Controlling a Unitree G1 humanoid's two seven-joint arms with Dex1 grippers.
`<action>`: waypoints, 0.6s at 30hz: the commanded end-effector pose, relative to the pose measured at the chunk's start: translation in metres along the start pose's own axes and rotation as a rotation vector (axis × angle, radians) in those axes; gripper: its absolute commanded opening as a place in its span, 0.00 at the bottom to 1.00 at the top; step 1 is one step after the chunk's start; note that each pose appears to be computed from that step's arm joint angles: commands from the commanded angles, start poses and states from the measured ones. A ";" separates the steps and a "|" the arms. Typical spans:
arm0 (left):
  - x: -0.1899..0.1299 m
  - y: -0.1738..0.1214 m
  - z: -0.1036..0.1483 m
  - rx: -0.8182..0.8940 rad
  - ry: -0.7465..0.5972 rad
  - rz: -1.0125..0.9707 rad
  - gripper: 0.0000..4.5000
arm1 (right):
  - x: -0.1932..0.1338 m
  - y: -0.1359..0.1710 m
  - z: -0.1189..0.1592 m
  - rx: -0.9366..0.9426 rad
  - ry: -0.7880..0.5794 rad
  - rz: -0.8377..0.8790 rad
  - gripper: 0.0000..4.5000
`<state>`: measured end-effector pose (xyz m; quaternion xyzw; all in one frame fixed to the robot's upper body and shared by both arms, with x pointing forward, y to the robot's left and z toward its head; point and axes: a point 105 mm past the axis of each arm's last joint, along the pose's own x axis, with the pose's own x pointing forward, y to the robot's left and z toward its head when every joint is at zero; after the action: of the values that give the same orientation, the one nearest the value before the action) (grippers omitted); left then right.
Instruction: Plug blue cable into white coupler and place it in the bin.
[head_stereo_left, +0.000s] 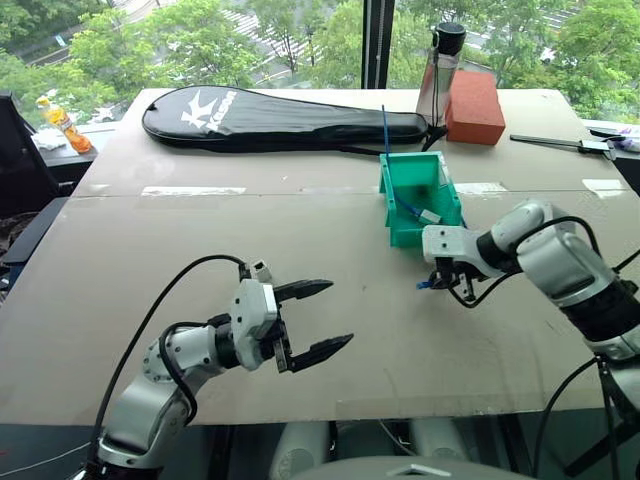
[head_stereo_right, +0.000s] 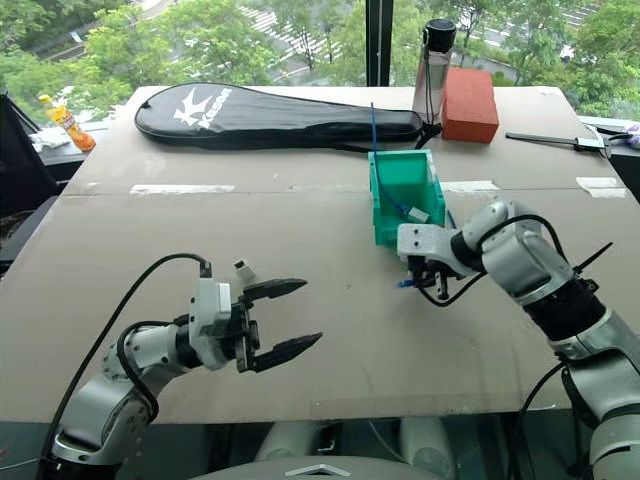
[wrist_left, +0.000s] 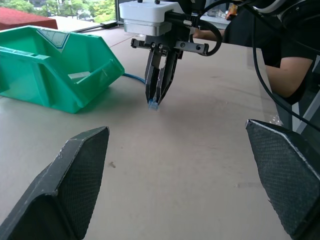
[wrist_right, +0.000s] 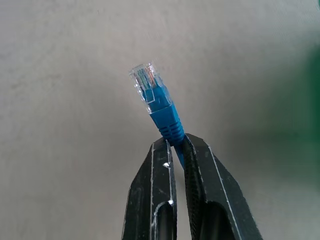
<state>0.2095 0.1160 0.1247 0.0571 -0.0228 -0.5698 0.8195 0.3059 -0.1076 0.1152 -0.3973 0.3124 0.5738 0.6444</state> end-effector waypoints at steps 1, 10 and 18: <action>-0.004 0.000 0.002 0.019 -0.007 -0.007 1.00 | 0.014 0.008 0.021 -0.039 -0.019 -0.012 0.01; -0.001 0.008 -0.007 0.055 0.041 -0.002 1.00 | 0.010 -0.003 0.025 -0.008 -0.099 -0.100 0.73; 0.026 0.023 -0.024 0.096 0.182 -0.040 1.00 | -0.051 0.032 0.029 0.048 -0.569 -0.123 0.98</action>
<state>0.2424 0.1055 0.1044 0.1412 0.0198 -0.5672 0.8111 0.2736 -0.1009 0.1546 -0.2386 0.1458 0.6079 0.7431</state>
